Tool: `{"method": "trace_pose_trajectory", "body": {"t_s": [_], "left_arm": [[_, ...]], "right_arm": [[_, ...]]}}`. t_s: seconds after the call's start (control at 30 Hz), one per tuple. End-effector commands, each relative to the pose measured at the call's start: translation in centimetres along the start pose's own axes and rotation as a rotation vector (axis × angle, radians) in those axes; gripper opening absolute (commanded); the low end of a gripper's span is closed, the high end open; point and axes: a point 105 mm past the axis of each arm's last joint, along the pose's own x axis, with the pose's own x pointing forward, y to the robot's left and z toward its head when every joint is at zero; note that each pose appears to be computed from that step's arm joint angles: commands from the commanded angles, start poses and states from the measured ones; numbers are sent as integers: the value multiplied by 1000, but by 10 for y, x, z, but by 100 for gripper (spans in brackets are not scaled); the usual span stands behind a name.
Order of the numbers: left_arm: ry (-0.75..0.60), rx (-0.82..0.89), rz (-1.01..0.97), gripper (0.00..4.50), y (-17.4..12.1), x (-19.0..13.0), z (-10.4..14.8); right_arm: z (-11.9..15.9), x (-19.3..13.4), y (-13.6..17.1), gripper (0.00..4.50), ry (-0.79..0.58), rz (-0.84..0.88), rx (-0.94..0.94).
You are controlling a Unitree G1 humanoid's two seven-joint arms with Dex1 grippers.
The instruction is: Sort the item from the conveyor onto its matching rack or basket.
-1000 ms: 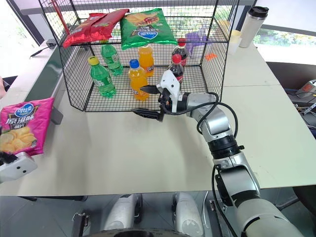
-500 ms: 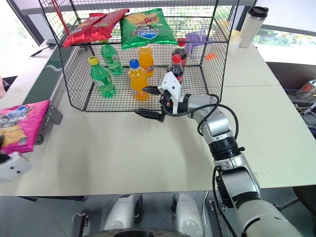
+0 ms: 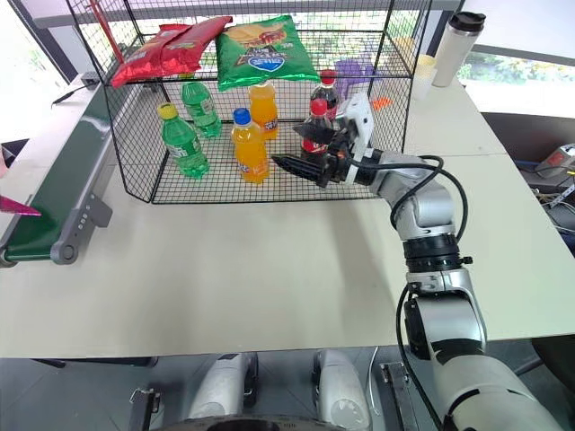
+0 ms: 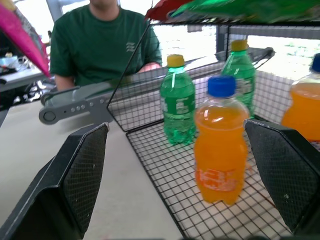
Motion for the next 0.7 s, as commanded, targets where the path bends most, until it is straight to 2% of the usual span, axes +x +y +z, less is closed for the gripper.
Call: {"method": "trace_pose_trajectory", "body": {"t_s": [0.03, 0.17, 0.3, 0.53, 0.7], "left_arm": [[-132, -163, -209, 5, -10, -6, 32], [-156, -268, -437, 5, -29, 1, 58], [-287, -358, -591, 5, -39, 16, 88], [-511, -484, -651, 5, -56, 64, 136], [-562, -541, -699, 5, -60, 86, 167]], "right_arm": [[10, -13, 7, 450, -25, -7, -17], [5, -22, 11, 450, -13, -41, -6], [-1, -25, 19, 450, 3, -56, -11], [-23, -21, 47, 450, 34, -58, -6], [-37, -4, 70, 450, 37, -36, -45]]}}
